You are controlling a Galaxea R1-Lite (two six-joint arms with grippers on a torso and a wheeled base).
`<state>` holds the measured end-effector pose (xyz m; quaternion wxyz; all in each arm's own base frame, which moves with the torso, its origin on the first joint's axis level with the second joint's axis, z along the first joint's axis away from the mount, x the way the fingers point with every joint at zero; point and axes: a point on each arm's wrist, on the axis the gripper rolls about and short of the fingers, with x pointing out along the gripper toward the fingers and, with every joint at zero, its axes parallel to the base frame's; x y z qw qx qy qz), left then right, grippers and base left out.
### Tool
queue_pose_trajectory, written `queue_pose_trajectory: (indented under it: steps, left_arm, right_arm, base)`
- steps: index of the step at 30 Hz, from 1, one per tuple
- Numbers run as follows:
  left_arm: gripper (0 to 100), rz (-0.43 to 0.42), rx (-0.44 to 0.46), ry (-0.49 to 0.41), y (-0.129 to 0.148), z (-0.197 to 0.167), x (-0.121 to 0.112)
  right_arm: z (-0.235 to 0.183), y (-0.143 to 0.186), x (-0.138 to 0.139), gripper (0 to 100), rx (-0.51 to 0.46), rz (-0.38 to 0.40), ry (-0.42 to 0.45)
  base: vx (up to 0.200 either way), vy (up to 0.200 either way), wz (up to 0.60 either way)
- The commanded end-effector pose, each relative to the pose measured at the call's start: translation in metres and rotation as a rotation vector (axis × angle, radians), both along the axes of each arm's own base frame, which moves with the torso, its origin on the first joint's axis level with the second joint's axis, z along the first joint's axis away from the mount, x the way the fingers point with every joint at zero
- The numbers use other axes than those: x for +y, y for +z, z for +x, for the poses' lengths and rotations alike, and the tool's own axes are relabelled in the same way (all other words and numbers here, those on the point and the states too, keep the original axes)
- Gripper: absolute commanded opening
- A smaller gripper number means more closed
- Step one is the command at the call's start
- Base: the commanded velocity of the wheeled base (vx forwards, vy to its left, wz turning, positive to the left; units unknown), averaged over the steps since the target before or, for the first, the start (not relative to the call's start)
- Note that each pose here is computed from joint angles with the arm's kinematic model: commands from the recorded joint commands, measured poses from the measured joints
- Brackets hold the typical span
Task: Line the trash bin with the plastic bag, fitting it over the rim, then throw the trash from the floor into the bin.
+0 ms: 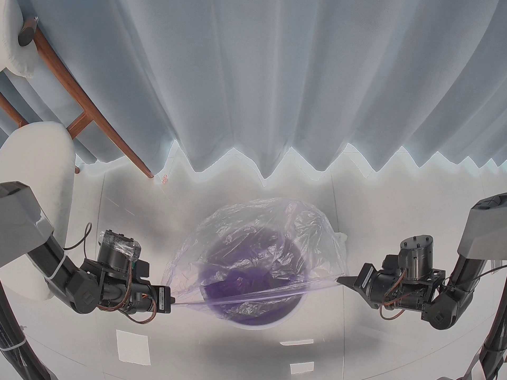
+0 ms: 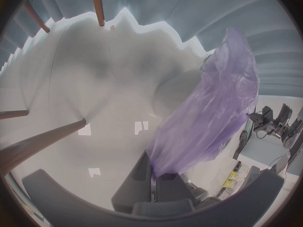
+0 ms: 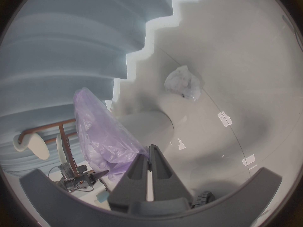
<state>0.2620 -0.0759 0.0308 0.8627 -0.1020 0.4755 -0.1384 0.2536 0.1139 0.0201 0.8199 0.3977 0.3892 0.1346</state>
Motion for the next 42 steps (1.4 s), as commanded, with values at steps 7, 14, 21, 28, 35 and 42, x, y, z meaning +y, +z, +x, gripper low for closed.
queue_pose_trajectory:
  steps: [7, 14, 21, 28, 35, 42]
  left_arm:
    - [0, 0.144, 0.057, -0.109, -0.019, -0.027, 0.007]
    - [0, 0.23, 0.091, -0.101, -0.032, -0.028, 0.005]
    - [0, 0.249, 0.117, -0.144, -0.039, -0.035, -0.003]
    - [0, 0.3, 0.128, -0.143, -0.043, -0.039, -0.004]
    - [0, 0.378, 0.093, -0.062, -0.062, -0.024, 0.0]
    - [0, 0.357, -0.016, -0.01, -0.08, -0.006, 0.001]
  right_arm:
    - [-0.034, -0.025, 0.022, 0, 0.079, -0.114, 0.186]
    - [-0.043, -0.039, 0.018, 0, 0.054, -0.206, 0.262]
    - [-0.051, -0.053, 0.013, 0, 0.037, -0.318, 0.343]
    - [-0.045, -0.067, 0.014, 0, -0.003, -0.405, 0.33]
    - [-0.036, -0.082, 0.017, 0, -0.085, -0.483, 0.282]
    - [-0.025, -0.084, 0.013, 0, -0.145, -0.482, 0.226]
  base:
    - [0.0, 0.0, 0.0]
    - [0.0, 0.0, 0.0]
    - [0.0, 0.0, 0.0]
    - [0.0, 0.0, 0.0]
    - [0.0, 0.0, 0.0]
    - [0.0, 0.0, 0.0]
